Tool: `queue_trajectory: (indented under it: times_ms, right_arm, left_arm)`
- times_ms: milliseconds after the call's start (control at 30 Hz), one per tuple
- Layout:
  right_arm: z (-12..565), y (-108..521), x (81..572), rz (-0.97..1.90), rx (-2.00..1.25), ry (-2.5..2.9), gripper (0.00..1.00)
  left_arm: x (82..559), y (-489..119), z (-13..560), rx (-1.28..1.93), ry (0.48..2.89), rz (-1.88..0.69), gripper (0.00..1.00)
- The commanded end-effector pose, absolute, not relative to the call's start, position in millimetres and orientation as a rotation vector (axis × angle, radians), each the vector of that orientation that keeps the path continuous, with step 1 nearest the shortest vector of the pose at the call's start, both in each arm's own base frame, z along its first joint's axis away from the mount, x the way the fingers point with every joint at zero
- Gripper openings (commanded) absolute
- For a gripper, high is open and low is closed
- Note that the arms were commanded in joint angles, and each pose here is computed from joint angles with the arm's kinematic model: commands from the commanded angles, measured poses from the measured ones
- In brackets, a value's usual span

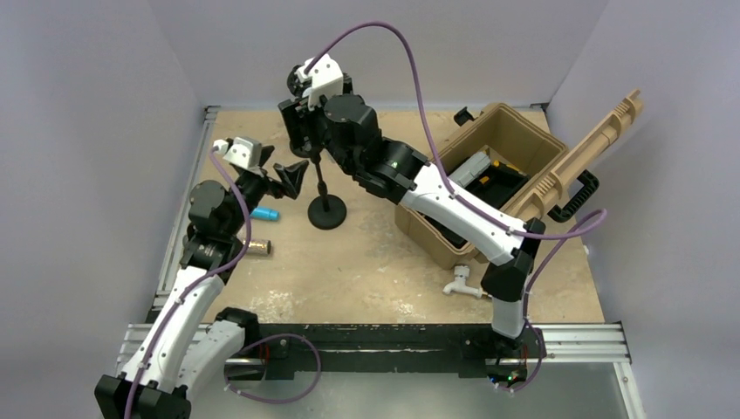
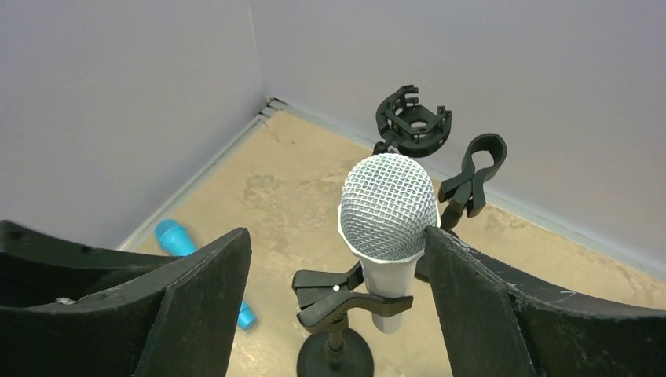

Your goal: Remove the microphone from the stand

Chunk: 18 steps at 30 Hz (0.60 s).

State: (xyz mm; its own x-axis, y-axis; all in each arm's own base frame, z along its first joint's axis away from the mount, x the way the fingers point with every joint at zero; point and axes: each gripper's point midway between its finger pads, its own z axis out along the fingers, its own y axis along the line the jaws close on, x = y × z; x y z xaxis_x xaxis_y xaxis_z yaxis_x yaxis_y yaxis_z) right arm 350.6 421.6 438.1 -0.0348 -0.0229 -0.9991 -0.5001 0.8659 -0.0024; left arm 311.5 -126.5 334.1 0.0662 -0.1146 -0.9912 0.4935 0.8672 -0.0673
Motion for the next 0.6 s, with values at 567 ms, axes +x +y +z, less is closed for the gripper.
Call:
queue_trajectory:
  times_ms: [567]
  right_arm:
    - [436, 399, 377, 0.252, -0.268, 1.582, 0.77]
  left_arm:
    - [307, -107, 351, 0.237, 1.341, -0.4, 0.84]
